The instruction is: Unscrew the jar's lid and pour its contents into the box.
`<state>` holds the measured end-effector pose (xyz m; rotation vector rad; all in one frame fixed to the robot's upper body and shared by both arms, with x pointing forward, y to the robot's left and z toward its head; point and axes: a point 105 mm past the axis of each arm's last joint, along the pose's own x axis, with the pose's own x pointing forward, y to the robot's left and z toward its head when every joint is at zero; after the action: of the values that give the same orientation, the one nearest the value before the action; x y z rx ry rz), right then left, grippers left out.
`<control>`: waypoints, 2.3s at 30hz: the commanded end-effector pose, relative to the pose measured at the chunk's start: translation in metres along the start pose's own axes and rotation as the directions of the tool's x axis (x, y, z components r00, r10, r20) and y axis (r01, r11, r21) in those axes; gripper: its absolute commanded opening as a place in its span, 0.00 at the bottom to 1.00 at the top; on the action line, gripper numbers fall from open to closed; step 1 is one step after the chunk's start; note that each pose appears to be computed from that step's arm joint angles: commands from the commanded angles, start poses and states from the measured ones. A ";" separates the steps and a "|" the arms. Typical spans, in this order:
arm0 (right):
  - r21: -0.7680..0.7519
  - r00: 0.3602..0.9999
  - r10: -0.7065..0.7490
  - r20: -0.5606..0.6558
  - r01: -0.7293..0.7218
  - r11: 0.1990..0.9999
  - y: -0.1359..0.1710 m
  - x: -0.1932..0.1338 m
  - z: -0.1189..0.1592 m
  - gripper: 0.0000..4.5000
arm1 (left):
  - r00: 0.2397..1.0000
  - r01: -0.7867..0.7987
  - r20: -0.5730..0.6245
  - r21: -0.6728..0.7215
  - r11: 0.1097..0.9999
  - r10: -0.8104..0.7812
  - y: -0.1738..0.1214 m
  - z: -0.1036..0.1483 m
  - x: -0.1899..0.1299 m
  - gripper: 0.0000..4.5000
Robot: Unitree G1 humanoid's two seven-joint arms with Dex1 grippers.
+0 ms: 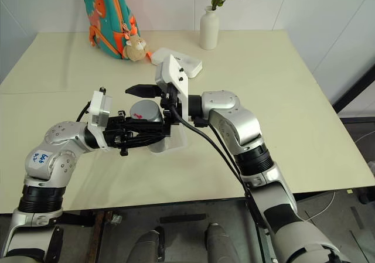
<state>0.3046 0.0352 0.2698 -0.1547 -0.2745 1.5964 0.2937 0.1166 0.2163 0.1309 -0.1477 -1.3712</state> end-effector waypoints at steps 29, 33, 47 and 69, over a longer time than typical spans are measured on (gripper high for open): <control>-0.011 0.996 0.041 0.081 -0.040 0.999 0.008 -0.018 0.031 0.99 | 0.999 -0.035 -0.007 0.100 0.994 0.035 0.005 0.010 -0.005 0.44; -0.029 0.998 0.031 0.055 -0.029 0.999 0.005 -0.011 0.027 0.99 | 0.999 -0.041 -0.015 0.109 0.993 0.043 0.007 0.009 -0.004 0.44; -0.024 1.000 -0.031 -0.002 0.030 0.999 -0.012 -0.004 0.019 0.99 | 0.998 -0.059 -0.006 0.125 0.990 0.060 0.011 0.009 -0.002 0.44; -0.028 0.987 -0.155 -0.035 0.154 0.988 -0.029 -0.061 0.014 0.99 | 0.998 -0.064 0.009 0.113 0.992 0.063 0.008 0.007 -0.003 0.44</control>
<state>0.3214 -0.0034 0.2710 -0.2079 -0.2117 1.5348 0.3101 0.1242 0.2159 0.1889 -0.1777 -1.2577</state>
